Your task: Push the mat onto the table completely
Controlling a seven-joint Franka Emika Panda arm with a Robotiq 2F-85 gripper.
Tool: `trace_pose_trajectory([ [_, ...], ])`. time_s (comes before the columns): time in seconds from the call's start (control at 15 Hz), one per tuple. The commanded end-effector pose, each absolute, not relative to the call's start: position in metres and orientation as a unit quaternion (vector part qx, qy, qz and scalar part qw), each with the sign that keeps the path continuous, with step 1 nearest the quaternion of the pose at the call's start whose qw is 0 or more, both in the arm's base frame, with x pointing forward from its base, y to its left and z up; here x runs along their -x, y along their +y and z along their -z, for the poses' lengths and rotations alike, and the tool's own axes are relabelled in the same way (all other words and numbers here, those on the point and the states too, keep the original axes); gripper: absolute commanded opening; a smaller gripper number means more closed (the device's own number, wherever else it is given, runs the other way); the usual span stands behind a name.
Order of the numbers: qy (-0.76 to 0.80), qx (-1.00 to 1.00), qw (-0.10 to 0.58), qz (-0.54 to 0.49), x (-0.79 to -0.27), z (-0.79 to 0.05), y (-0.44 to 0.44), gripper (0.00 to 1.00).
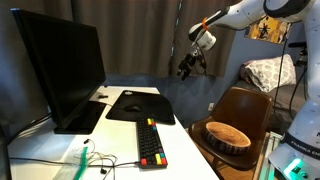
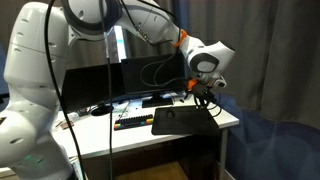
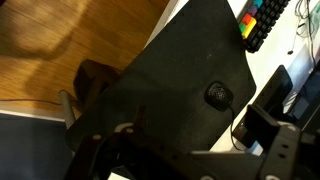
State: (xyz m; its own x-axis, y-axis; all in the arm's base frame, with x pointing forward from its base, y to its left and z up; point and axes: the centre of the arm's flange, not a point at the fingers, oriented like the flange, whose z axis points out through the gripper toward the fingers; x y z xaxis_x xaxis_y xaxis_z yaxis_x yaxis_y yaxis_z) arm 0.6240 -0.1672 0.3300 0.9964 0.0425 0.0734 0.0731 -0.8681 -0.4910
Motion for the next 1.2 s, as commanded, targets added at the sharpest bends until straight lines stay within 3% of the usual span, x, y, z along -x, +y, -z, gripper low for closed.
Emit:
trace_pose_trajectory([
  [0.0, -0.03, 0.966, 0.255, 0.03, -0.624, -0.33, -0.167, 1.0],
  [0.6, 0.065, 0.955, 0.274, 0.09, -0.644, -0.24, -0.193, 1.0],
  [1.13, 0.168, 0.914, 0.357, 0.096, -0.664, -0.145, -0.23, 1.0],
])
